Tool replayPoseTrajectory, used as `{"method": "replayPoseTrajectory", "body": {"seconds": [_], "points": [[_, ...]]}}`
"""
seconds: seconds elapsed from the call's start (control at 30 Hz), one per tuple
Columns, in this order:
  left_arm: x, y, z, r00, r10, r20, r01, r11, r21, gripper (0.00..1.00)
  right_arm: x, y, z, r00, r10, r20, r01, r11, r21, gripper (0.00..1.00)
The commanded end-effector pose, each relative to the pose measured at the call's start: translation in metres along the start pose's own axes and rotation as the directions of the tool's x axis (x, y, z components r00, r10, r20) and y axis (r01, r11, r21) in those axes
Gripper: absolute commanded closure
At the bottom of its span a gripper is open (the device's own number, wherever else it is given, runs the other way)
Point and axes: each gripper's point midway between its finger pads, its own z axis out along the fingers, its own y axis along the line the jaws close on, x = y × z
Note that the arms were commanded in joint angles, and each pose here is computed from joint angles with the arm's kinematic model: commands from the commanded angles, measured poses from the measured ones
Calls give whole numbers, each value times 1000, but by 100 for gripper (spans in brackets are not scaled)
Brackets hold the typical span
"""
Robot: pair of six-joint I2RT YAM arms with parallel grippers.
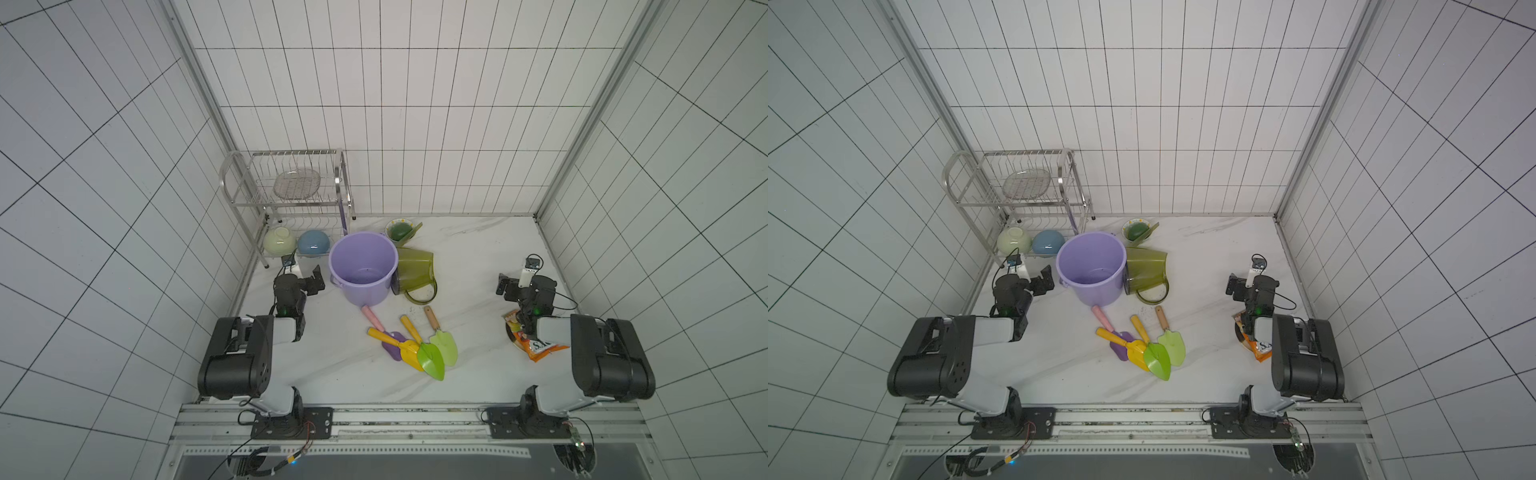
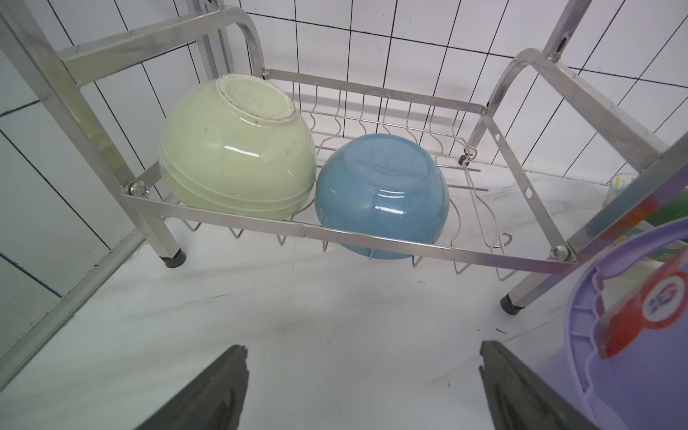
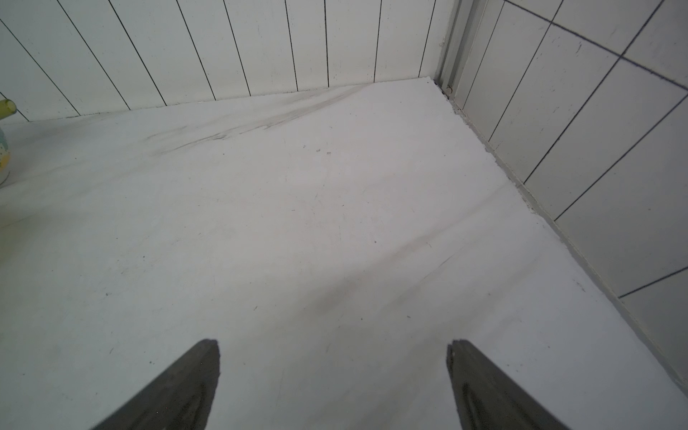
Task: Organize the gardening tools
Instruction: Pick up the gardening tool from the center of the board.
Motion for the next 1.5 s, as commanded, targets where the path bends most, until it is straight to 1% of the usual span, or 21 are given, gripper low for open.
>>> {"method": "replayPoseTrajectory", "body": {"seconds": [0.0,0.57,0.77,0.9,1.0,1.07,1.17,1.27,1.37,1.4,1.47], "points": [[-6,0,3,1000,10,13,-10,1000,-7,2,-4,-1,1,1000,-5,9,5,1000,-1,1],[-6,0,3,1000,10,13,-9,1000,-10,2,-6,-1,0,1000,-11,18,11,1000,-3,1],[-7,0,2,1000,9,17,-9,1000,-12,2,-28,14,-25,996,-80,42,80,997,-8,1],[-14,4,2,1000,-7,10,7,999,-41,2,-40,32,-46,997,-79,0,79,996,-36,1],[-21,-3,1,1000,13,-23,-14,1000,-9,2,-43,56,-69,997,-71,-39,67,991,-116,1],[-27,-6,-1,999,28,-41,-27,1000,7,2,-45,70,-85,997,-40,-72,27,984,-175,1],[-33,-13,-7,995,67,-71,-64,997,42,2,-36,92,-108,981,34,-193,-84,962,-259,1],[-43,-20,-16,990,118,-76,-111,990,90,2,-16,111,-127,932,88,-352,-206,928,-312,1],[-45,-35,-28,971,210,-115,-185,963,196,2,2,134,-146,883,69,-465,-273,881,-387,1],[-47,-41,-33,960,253,-122,-218,945,244,2,7,139,-151,869,71,-491,-295,869,-397,1],[-40,-53,-45,928,342,-149,-278,900,335,2,15,148,-160,850,77,-521,-330,849,-412,1]]}}
